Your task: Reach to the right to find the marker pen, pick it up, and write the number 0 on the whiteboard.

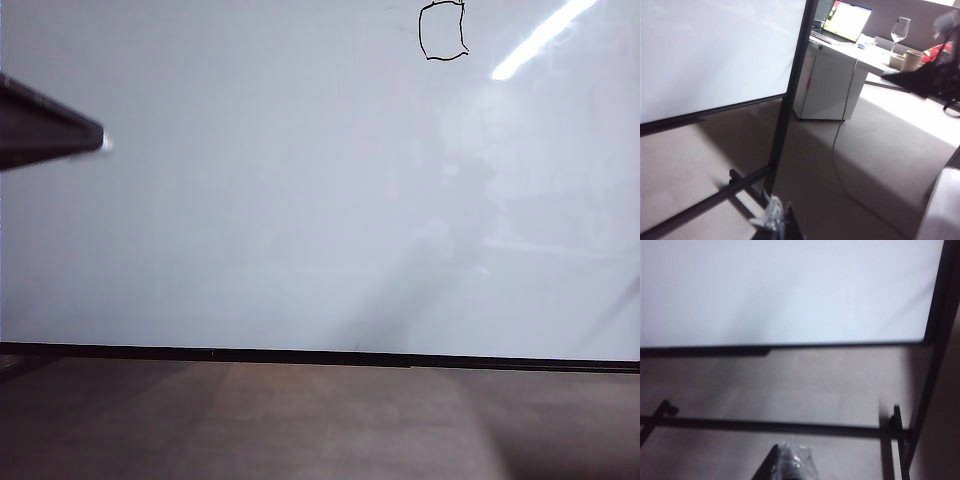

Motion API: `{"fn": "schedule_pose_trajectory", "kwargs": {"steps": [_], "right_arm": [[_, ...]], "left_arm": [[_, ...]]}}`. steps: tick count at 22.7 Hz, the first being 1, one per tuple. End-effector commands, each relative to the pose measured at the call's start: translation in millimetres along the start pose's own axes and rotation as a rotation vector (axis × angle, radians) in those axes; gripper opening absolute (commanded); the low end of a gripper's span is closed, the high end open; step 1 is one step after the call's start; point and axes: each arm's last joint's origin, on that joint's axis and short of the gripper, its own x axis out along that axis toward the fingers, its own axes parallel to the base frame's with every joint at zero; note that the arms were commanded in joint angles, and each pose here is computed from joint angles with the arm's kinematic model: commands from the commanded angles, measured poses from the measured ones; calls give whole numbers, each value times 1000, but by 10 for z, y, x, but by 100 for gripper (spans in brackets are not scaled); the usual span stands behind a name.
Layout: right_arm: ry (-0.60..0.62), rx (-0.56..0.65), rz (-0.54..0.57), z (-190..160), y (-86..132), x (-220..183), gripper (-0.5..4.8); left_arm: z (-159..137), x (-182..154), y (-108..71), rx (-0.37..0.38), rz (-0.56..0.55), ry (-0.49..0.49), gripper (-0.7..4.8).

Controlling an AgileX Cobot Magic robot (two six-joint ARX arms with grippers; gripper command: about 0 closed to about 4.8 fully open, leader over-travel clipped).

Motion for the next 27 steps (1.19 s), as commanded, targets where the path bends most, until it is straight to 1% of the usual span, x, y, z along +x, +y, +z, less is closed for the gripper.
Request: {"fn": "schedule_pose_trajectory", "kwargs": {"steps": [1, 5, 6, 8, 10, 12, 14, 16, 20, 22, 24, 25, 27], "right_arm": [[-6, 9, 4, -64, -14, 35, -2], [-15, 5, 2, -220, -52, 98, -2], [-20, 4, 2, -228, -53, 98, -2], [-72, -3, 10, -184, -45, 88, -3], [-105, -4, -11, -160, -48, 77, -3], [-98, -3, -11, -171, -49, 69, -2], [-93, -3, -9, -180, -48, 62, -1], [-73, -1, -10, -199, -50, 64, -1], [-75, -1, -17, -197, -54, 63, -1], [-75, -1, -17, -198, -54, 63, -1], [-75, -1, -17, -198, -54, 63, -1], [-75, -1, -17, -198, -54, 63, -1], [-75, 0, -17, -198, -54, 63, -1]], "left_arm": [[-23, 1, 2, 0, 2, 26, -6], [-76, -3, 8, -11, 4, 82, -6], [-77, -3, 8, -11, 4, 82, -6], [-77, -3, 8, -11, 4, 82, -6], [-77, -3, 8, -11, 4, 82, -6], [-64, -14, 18, -11, 12, 69, -6], [-48, -27, 70, -16, 34, 56, -6], [-25, -57, 196, -27, 121, 36, -6], [38, -200, 467, -37, 411, -45, -6], [88, -305, 553, -21, 548, -113, -6], [145, -405, 604, 6, 652, -184, -6], [161, -440, 635, 12, 700, -202, -6], [165, -482, 668, 11, 757, -211, -6]]}}
